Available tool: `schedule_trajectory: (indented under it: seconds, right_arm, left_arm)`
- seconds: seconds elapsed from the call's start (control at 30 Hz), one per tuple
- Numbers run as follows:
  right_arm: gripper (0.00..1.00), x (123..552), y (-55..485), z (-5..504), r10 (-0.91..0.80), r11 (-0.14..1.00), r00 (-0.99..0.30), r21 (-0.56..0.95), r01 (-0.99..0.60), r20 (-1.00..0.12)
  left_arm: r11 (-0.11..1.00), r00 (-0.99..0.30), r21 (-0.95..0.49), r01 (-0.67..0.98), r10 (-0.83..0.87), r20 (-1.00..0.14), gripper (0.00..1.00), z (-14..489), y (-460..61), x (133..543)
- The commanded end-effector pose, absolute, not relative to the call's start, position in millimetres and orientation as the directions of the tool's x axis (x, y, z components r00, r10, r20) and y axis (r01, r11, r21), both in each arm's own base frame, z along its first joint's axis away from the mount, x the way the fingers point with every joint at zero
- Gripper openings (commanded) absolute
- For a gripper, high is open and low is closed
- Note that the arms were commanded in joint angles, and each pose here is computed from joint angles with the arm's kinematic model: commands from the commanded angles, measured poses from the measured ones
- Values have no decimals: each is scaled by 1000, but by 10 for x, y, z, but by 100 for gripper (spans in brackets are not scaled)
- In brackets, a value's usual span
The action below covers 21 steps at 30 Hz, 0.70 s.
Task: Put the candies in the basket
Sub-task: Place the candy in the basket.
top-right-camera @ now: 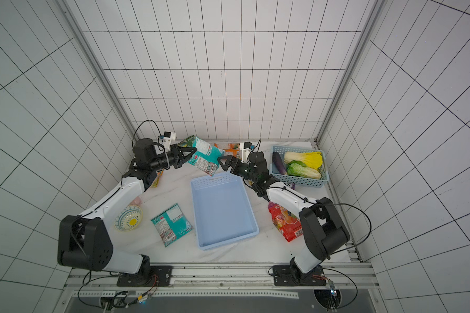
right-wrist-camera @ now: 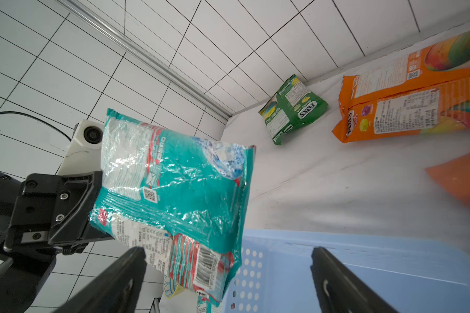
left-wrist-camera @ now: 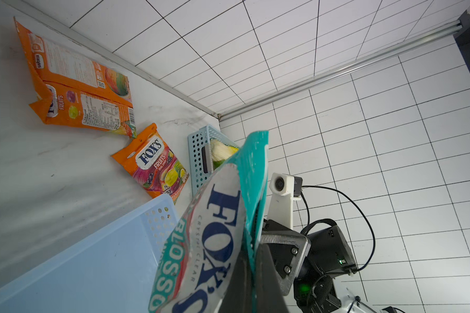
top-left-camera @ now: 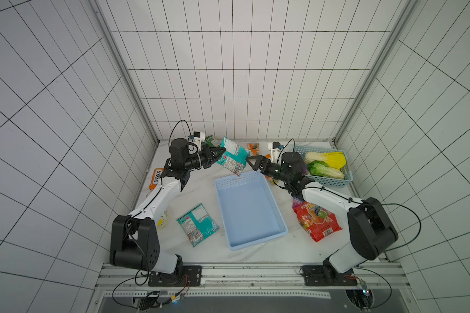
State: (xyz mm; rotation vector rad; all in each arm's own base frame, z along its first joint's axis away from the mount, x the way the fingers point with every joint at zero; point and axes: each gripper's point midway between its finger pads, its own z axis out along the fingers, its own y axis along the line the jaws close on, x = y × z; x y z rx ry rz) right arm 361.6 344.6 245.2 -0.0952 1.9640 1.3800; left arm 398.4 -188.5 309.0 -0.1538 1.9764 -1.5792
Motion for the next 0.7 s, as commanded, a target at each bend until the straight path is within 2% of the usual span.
schedule_trajectory:
  seconds: [0.0,0.17,0.27,0.3,0.37,0.47,0.5,0.6,0.63,0.67]
  right_arm:
    - [96,3558,3563,2530,349,313,-749,823,-474,-564]
    - [90,3592,3668,2484,351,252,-770,846,-471,-533]
    - [81,3555,3716,2523,337,221,-771,841,-494,-541]
    - [75,3544,3729,2558,331,212,-766,834,-509,-551]
    - [59,3545,3722,2602,327,216,-756,824,-524,-567]
    - [12,3497,3668,2587,317,239,-745,810,-535,-586]
    - [0,3480,3639,2561,306,255,-744,804,-538,-595]
    - [0,3456,3549,2571,280,296,-734,783,-547,-618]
    - [0,3465,3492,2586,276,323,-716,764,-558,-641]
    - [0,3456,3448,2608,279,335,-708,756,-562,-649]
  left_arm:
    - [233,-795,-895,381,-412,-446,0,3395,-1973,3842]
    - [208,-807,-896,391,-390,-443,0,3408,-2057,3783]
    - [212,-805,-894,395,-390,-448,0,3397,-2063,3778]
    - [214,-804,-895,390,-394,-445,0,3380,-2053,3788]
    - [218,-801,-898,383,-405,-440,0,3375,-2019,3813]
    - [237,-792,-894,380,-415,-447,0,3338,-1981,3842]
    - [251,-787,-888,385,-414,-458,0,3308,-1972,3846]
    - [311,-770,-869,386,-410,-489,0,3182,-1891,3875]
    - [337,-765,-864,374,-415,-493,3,3138,-1846,3892]
    - [361,-757,-858,365,-421,-499,10,3102,-1801,3912]
